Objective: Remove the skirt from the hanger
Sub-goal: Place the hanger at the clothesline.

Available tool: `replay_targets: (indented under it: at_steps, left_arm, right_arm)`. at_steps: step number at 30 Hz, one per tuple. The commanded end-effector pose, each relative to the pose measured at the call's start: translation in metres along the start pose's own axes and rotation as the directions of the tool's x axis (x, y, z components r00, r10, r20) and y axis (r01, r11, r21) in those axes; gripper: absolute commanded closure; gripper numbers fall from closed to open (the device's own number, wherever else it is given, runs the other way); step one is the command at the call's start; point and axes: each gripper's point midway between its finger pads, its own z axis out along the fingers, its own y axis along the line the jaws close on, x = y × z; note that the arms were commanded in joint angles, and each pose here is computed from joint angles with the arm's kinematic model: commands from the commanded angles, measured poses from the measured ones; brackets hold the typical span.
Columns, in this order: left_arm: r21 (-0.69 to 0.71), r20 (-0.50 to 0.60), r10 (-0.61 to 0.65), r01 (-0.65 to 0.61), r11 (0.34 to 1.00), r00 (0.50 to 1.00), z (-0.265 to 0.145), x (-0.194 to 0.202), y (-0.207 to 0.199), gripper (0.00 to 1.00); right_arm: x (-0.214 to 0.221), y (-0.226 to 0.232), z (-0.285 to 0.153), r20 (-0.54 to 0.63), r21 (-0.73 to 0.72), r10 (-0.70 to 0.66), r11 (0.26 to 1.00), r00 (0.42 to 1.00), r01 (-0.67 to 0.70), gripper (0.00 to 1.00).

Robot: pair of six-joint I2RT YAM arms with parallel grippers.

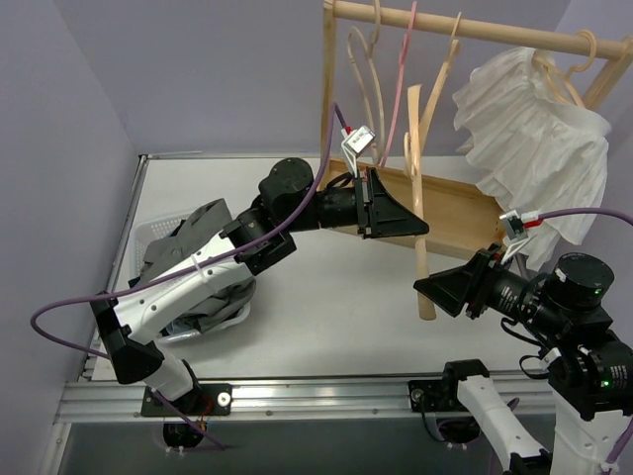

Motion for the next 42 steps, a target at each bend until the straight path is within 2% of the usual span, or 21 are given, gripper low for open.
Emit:
replay_targets:
  at_steps: [1, 4, 6, 9, 10, 11, 16, 22, 23, 25, 35, 42]
  left_arm:
    - [0.104, 0.008, -0.021, 0.020, 0.994, 1.000, 0.005, -0.006, -0.020, 0.98]
    - [0.109, 0.015, -0.031, 0.029, 0.994, 0.999, 0.006, -0.008, -0.019, 0.98]
    - [0.108, 0.015, -0.047, 0.045, 0.993, 0.999, 0.009, -0.008, -0.016, 0.98]
    - [0.112, 0.012, -0.058, 0.056, 0.992, 0.998, 0.011, -0.006, -0.014, 0.98]
    - [0.114, 0.010, -0.059, 0.057, 0.992, 0.998, 0.011, -0.006, -0.013, 0.98]
    - [0.110, 0.009, -0.061, 0.060, 0.992, 0.998, 0.011, -0.004, -0.011, 0.98]
    - [0.103, 0.014, -0.067, 0.065, 0.993, 0.998, 0.008, -0.001, -0.008, 0.98]
    - [0.119, 0.024, -0.068, 0.065, 0.991, 0.997, 0.004, 0.000, -0.010, 0.98]
    - [0.123, 0.025, -0.073, 0.070, 0.990, 0.997, 0.004, -0.001, -0.011, 0.98]
    - [0.133, 0.028, -0.073, 0.068, 0.989, 0.997, 0.003, -0.001, -0.014, 0.98]
    - [0.154, 0.033, -0.081, 0.075, 0.985, 0.996, -0.001, -0.001, -0.020, 0.98]
    - [0.173, 0.040, -0.090, 0.082, 0.982, 0.995, 0.000, -0.003, -0.024, 0.98]
  right_arm:
    - [-0.005, 0.015, 0.004, -0.009, -0.109, -0.033, 0.993, 0.999, 0.032, 0.61]
    - [-0.007, 0.021, 0.006, -0.017, -0.146, -0.019, 0.989, 1.000, 0.016, 0.70]
    - [-0.008, 0.023, 0.007, -0.020, -0.161, -0.013, 0.987, 1.000, 0.009, 0.72]
    - [-0.010, 0.030, 0.007, -0.030, -0.195, -0.003, 0.981, 1.000, -0.002, 0.85]
    - [-0.009, 0.034, 0.005, -0.030, -0.208, -0.008, 0.978, 1.000, 0.002, 0.95]
    - [-0.010, 0.037, 0.004, -0.031, -0.219, -0.001, 0.976, 1.000, -0.005, 1.00]
    - [-0.011, 0.053, -0.006, -0.009, -0.271, -0.001, 0.963, 1.000, -0.001, 1.00]
    - [-0.013, 0.050, -0.002, 0.025, -0.271, 0.020, 0.962, 0.999, -0.012, 1.00]
    - [-0.014, 0.048, 0.000, 0.023, -0.265, 0.024, 0.964, 0.999, -0.017, 0.86]
    - [-0.017, 0.043, 0.003, 0.035, -0.249, 0.027, 0.968, 0.999, -0.017, 0.72]
    - [-0.030, 0.040, 0.013, 0.034, -0.252, -0.015, 0.967, 0.999, 0.023, 0.66]
    - [-0.024, 0.028, 0.022, 0.000, -0.234, 0.006, 0.972, 1.000, -0.006, 0.60]
